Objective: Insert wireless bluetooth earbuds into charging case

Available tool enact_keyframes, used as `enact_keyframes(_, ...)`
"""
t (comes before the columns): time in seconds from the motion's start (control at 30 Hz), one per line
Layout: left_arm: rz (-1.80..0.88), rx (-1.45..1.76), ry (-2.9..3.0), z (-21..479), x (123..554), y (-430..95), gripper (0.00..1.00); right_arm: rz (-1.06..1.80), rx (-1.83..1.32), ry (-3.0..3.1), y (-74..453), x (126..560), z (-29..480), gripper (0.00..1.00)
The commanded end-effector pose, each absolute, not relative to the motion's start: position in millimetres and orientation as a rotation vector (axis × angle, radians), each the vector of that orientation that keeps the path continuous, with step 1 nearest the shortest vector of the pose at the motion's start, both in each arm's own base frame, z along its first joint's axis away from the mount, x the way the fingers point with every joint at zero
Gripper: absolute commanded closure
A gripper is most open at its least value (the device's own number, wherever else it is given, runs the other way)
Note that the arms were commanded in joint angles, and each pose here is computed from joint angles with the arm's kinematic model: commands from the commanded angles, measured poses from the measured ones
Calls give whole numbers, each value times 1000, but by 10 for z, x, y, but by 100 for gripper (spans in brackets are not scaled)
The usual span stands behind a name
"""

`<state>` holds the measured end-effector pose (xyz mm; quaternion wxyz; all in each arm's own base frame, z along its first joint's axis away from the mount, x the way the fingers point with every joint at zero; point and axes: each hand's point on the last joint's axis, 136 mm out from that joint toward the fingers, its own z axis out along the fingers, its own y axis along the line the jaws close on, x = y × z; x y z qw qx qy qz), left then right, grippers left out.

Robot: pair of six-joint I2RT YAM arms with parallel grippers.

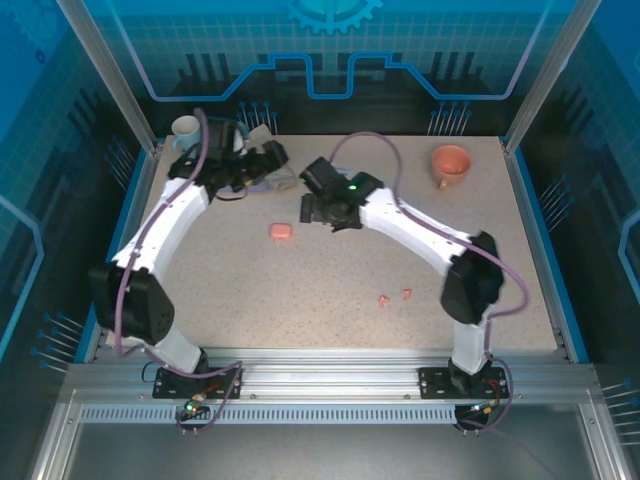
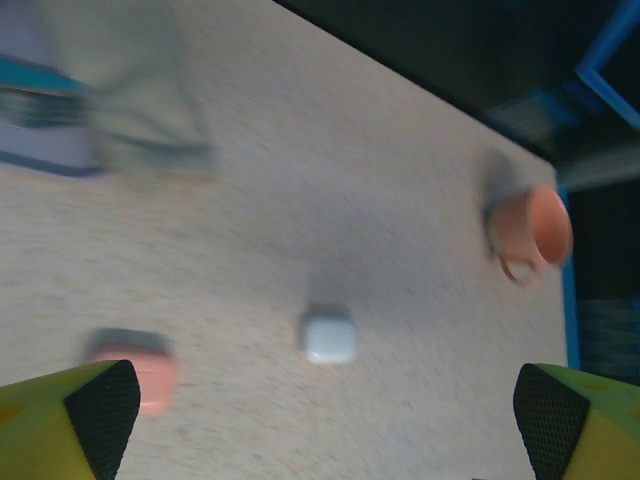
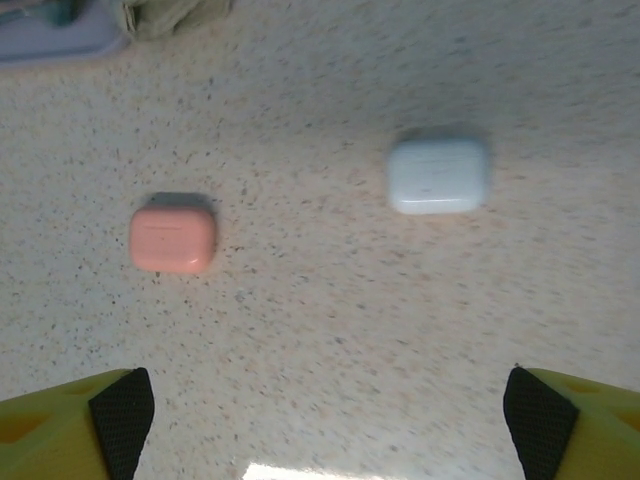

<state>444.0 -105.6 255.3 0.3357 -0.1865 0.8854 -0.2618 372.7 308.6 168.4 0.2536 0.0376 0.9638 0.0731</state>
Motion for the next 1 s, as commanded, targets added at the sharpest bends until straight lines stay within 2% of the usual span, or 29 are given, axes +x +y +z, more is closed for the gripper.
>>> enact_keyframes(0.0, -576, -701, 2294, 2274, 4326, -501, 1, 105, 44, 2681, 3345, 3773, 1384, 5)
enact_keyframes(0.13, -542, -857, 2189, 2326, 4179, -22, 1, 87, -5, 2720, 3730, 3922, 1054, 5)
enact_keyframes(0.27, -518, -899, 2134, 2410, 4062, 203, 1, 107, 6, 2717, 3963, 4064, 837, 6)
enact_keyframes(0.67, -487, -942, 2076, 2428, 3785, 380, 1, 192, 25, 2703, 4324, 4246, 326, 9)
enact_keyframes(0.97, -478, -959, 2058, 2396, 3692, 408, 1, 117, 41, 2724, 4264, 4201, 98, 17)
